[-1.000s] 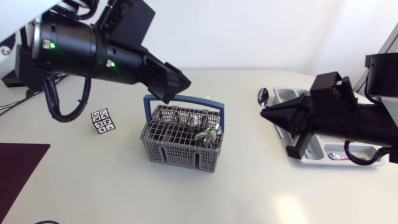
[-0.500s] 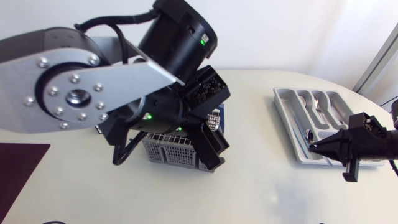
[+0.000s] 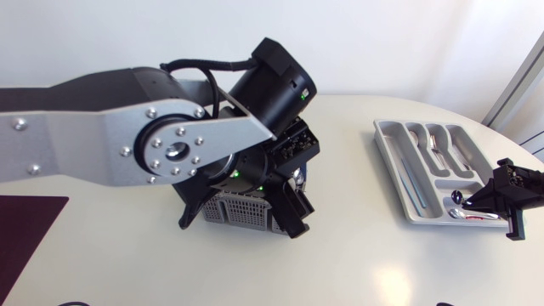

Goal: Transfer all utensils from the basket to the drawer tray.

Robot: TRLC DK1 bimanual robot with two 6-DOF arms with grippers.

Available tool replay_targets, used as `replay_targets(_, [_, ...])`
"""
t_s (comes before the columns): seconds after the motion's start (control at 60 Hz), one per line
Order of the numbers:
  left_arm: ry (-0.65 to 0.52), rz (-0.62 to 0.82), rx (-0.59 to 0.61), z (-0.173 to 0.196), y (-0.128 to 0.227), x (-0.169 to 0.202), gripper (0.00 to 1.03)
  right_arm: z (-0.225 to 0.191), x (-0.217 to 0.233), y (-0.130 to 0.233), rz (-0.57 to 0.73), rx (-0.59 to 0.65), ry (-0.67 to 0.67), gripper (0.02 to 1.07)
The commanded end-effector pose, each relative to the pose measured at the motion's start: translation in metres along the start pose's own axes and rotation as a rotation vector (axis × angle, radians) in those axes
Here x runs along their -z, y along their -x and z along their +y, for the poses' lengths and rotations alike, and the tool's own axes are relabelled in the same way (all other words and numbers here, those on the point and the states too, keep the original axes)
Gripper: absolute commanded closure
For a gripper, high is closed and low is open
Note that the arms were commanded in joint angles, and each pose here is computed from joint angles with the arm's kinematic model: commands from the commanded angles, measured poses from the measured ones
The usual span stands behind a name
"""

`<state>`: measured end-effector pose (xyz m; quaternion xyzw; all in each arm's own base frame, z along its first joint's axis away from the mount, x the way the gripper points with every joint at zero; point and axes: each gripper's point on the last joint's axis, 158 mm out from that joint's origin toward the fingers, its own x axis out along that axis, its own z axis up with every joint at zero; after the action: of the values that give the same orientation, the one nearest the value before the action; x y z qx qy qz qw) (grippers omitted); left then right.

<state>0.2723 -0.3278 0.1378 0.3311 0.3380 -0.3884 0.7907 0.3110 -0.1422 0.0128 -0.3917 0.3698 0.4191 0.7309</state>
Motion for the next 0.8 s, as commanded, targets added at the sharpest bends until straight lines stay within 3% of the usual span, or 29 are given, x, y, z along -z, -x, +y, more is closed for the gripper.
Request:
replay_targets(0.0, [-0.004,0.013,-0.003,-0.003,-0.005,0.000,0.20,-0.005,0.017,-0.005,0.030,0.002,0.068,0.95])
replay_targets(0.183, [-0.007,0.025,-0.005,-0.006,-0.014,0.007,0.21,-0.016,0.050,-0.020,0.123,0.038,0.108,0.90])
replay_targets(0.25, [-0.012,0.030,-0.009,-0.008,-0.017,0.009,0.21,-0.019,0.057,-0.023,0.140,0.054,0.111,0.82])
replay_targets(0.4, [-0.022,0.040,-0.018,-0.011,-0.020,0.013,0.21,-0.026,0.058,-0.016,0.148,0.083,0.072,0.54])
replay_targets(0.517, [-0.029,0.049,-0.037,-0.009,-0.025,0.014,0.21,-0.032,0.047,-0.004,0.127,0.127,0.013,0.44])
replay_targets(0.783, [-0.058,0.071,-0.073,-0.017,-0.039,0.011,0.22,-0.020,0.002,0.005,0.037,0.166,-0.113,0.35])
